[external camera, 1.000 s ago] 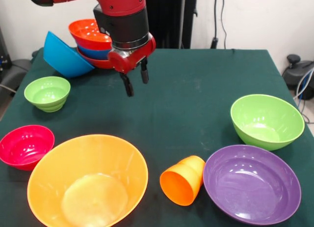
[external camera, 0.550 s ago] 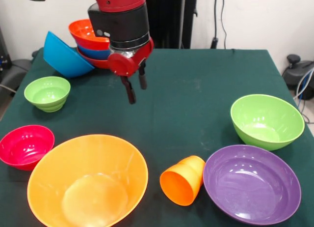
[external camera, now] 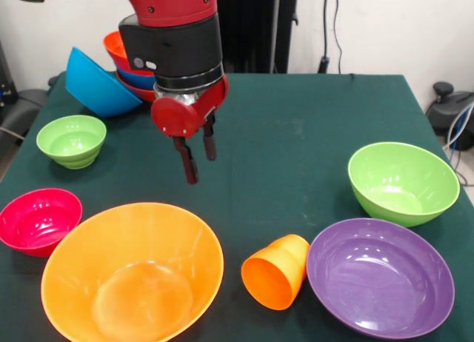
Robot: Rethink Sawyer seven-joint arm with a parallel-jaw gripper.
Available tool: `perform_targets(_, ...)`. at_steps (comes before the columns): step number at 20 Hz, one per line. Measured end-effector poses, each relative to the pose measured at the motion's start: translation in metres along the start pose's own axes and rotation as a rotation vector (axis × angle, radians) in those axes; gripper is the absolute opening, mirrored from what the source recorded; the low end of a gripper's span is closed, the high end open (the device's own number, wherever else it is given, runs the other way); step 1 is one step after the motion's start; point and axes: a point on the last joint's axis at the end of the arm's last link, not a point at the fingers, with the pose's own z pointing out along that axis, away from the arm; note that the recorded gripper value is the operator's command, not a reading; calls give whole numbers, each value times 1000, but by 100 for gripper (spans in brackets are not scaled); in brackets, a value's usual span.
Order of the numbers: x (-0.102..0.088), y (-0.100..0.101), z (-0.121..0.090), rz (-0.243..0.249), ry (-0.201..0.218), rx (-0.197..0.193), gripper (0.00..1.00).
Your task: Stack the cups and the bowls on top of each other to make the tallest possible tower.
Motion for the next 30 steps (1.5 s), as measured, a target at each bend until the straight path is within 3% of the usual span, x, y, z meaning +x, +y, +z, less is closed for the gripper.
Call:
perform_targets(11, -4, -30, 16, 52, 6, 6, 100)
perform_targets(20, 21, -43, 34, 98, 47, 16, 100)
perform_targets(30, 52, -31, 56, 130, 83, -20, 100)
